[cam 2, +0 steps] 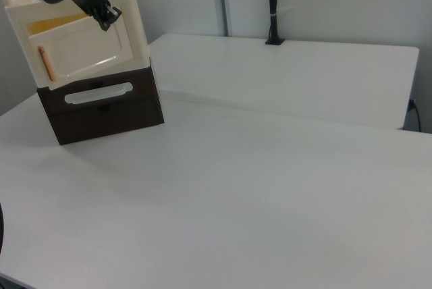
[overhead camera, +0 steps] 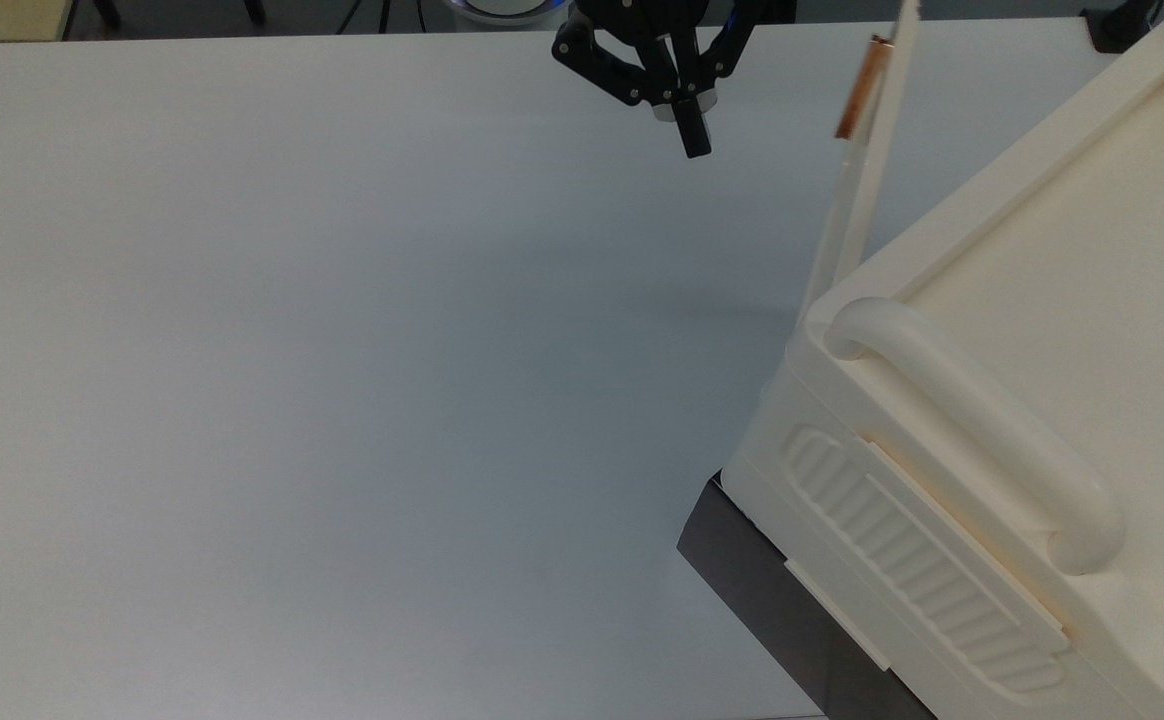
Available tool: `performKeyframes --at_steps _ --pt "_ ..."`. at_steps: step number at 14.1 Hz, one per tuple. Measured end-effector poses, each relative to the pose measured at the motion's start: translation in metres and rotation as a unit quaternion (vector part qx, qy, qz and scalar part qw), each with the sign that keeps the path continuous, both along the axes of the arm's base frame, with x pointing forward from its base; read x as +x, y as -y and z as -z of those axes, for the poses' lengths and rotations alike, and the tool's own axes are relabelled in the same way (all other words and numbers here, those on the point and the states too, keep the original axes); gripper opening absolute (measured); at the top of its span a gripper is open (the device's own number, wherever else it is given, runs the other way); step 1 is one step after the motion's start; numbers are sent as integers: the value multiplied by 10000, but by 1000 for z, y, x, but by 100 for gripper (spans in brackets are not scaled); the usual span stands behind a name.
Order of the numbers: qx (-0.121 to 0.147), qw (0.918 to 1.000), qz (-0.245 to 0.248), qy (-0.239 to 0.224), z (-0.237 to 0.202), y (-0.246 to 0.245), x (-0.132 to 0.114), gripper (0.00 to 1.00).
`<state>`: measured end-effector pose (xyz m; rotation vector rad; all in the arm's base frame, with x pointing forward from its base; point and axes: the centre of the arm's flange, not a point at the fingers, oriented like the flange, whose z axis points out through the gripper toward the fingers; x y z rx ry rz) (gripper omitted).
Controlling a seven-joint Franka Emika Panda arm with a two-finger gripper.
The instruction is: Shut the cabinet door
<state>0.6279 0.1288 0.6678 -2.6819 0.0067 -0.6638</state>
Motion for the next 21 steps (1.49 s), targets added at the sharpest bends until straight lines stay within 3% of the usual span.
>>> performKeyframes --at_steps 5,10,19,21 --pt "-52 9984 -555 -111 23 -73 -6 1" --pt "36 9948 -849 556 35 -134 -3 1" --pt "-87 9924 -842 897 47 -125 15 1" --pt "-287 9932 -866 718 56 -116 16 1"
